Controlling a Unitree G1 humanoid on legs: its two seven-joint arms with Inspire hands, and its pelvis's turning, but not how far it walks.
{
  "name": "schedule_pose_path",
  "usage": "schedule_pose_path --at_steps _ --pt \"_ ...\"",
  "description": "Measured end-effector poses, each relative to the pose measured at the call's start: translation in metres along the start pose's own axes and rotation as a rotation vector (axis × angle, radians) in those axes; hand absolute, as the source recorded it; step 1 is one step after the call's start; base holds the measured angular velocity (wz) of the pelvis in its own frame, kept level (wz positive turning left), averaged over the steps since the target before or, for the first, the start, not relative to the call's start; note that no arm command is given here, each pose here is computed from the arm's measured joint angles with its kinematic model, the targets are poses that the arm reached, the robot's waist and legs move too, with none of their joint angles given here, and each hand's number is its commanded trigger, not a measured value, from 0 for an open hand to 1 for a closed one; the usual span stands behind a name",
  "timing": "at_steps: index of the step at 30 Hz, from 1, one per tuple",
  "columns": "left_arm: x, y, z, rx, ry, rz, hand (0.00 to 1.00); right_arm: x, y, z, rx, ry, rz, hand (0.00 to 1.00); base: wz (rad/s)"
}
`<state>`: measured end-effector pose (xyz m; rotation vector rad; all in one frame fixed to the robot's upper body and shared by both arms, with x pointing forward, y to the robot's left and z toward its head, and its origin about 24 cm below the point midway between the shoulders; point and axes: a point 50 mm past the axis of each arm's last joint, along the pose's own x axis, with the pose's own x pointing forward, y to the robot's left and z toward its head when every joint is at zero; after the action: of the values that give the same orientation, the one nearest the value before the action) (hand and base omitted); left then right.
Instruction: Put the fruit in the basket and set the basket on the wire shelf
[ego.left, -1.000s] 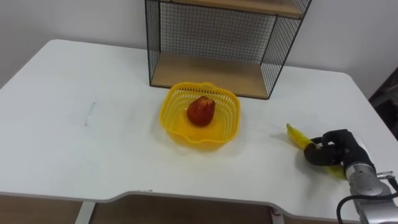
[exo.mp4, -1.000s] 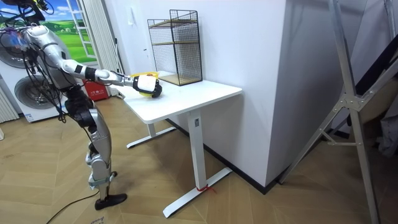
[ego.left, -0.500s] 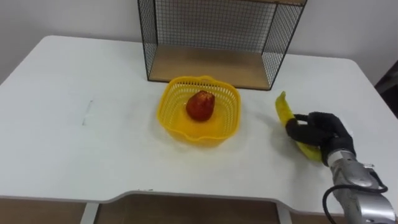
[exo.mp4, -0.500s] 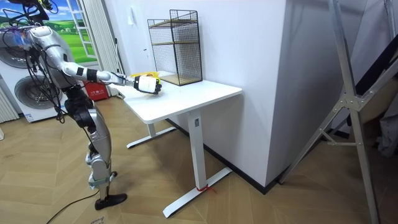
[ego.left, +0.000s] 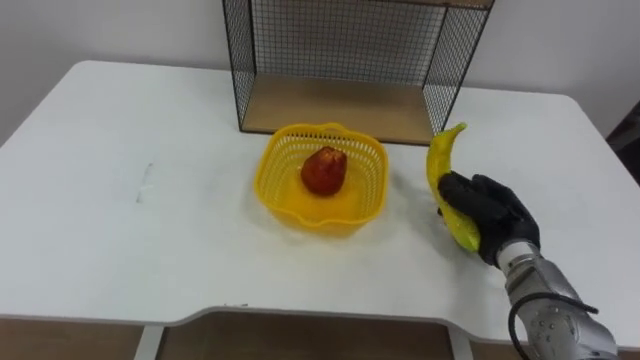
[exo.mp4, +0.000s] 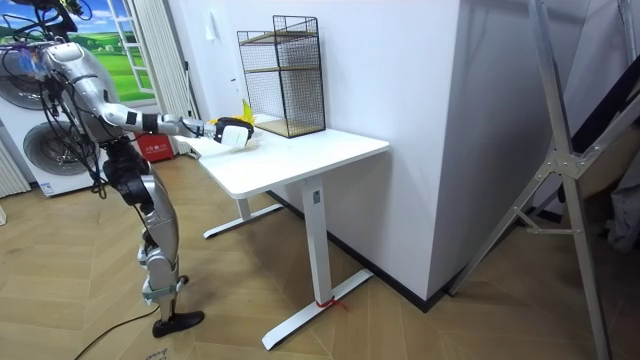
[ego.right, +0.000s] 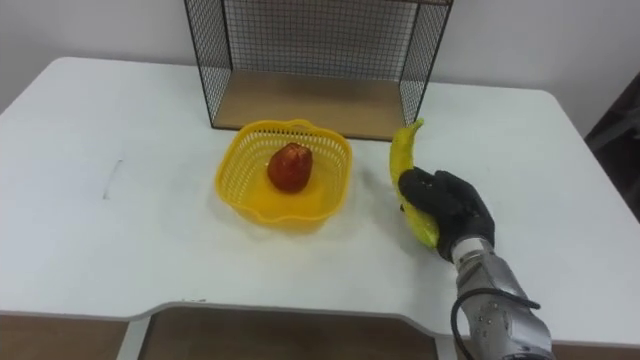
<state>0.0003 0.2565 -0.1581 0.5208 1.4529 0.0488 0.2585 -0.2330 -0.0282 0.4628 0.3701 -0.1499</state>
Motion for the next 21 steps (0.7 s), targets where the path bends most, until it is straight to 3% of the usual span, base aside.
schedule_pose_path --at_steps 21 --pt "0.0 -0.008 0.002 0.029 0.018 -0.024 0.0 0.001 0.015 -0.001 0.065 0.001 0.083 1.0 0.0"
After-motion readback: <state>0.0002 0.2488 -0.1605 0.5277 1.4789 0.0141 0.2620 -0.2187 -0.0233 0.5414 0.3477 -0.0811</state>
